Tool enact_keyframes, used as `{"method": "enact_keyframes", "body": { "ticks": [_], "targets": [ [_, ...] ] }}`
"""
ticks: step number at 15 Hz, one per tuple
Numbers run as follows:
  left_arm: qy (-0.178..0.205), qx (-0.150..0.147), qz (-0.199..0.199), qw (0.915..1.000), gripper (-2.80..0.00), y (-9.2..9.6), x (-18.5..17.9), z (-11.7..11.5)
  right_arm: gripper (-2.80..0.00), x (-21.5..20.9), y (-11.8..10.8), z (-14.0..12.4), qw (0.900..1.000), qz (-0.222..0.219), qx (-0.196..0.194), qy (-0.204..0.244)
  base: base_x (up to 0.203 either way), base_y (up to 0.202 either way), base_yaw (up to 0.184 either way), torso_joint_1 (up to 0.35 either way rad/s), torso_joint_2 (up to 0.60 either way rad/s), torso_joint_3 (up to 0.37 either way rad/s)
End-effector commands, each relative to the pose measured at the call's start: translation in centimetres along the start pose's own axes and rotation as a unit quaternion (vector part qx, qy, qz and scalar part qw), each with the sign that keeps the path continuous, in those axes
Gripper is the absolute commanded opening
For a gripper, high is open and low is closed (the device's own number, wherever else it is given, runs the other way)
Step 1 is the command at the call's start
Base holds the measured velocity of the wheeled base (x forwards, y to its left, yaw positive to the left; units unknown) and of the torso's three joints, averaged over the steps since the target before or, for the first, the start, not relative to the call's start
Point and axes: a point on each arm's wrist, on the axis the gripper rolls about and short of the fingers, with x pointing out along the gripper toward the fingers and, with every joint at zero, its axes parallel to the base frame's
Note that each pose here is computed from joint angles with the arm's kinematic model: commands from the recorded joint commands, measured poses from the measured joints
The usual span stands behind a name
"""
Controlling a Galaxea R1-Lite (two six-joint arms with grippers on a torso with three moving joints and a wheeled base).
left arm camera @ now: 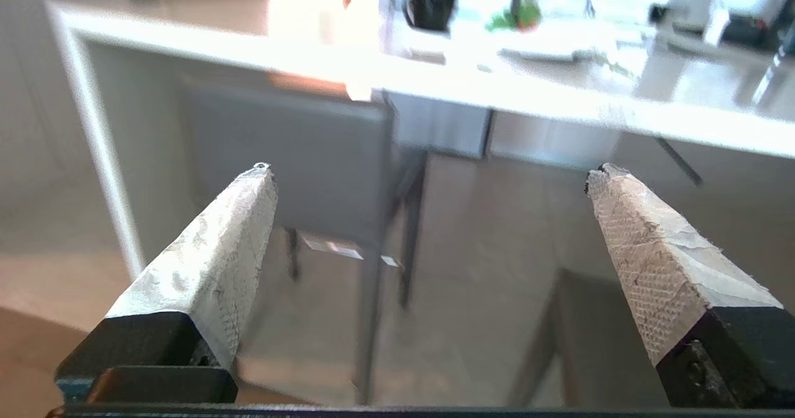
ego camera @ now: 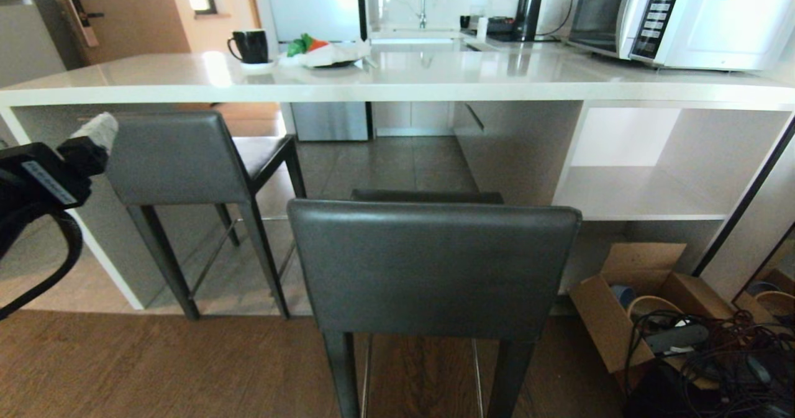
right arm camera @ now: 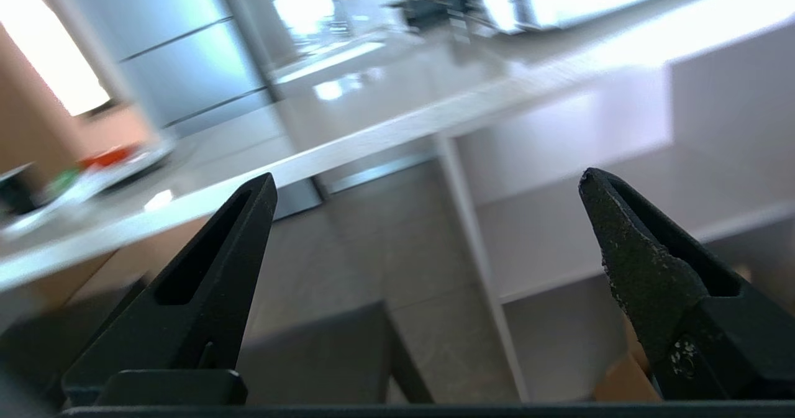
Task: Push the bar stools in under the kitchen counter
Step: Pull the gray chair out from under the dining table
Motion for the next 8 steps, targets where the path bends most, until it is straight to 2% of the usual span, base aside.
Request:
{"method": "enact_keyframes", "body": {
  "ticks": [1,3,5,6,7,8],
  "targets": [
    [-0.054,0.004,0.032,0.9980,0.00,2.2,-2.9,2.4,0.00,-5.2,1.0,2.3,0.998,0.049,-0.011,-0.047,0.000,0.000,0.000,0.000,0.00,0.000],
    [-0.085,0.026,0.065,0.9939,0.00,3.8,-5.1,3.3,0.00,-8.9,1.3,2.4,0.993,0.104,-0.022,-0.046,0.000,0.000,0.000,0.000,0.00,0.000],
    [-0.121,0.038,0.079,0.9887,0.00,4.7,-7.5,4.5,0.00,-12.1,1.6,2.5,0.988,0.148,-0.029,-0.036,0.000,0.000,0.000,0.000,0.00,0.000],
    [-0.132,0.043,0.084,0.9867,0.00,5.1,-8.5,5.0,0.00,-13.2,1.7,2.6,0.984,0.174,-0.030,-0.030,0.000,0.000,0.000,0.000,0.00,0.000],
    [-0.143,0.053,0.086,0.9846,0.00,5.5,-10.0,5.4,0.00,-14.1,2.0,2.8,0.975,0.217,-0.031,-0.024,0.000,0.000,0.000,0.000,0.00,0.000],
    [-0.152,0.064,0.077,0.9833,0.00,5.9,-11.7,5.6,0.00,-14.9,2.2,3.3,0.970,0.242,-0.025,-0.028,0.000,0.000,0.000,0.000,0.00,0.000]
  ]
}}
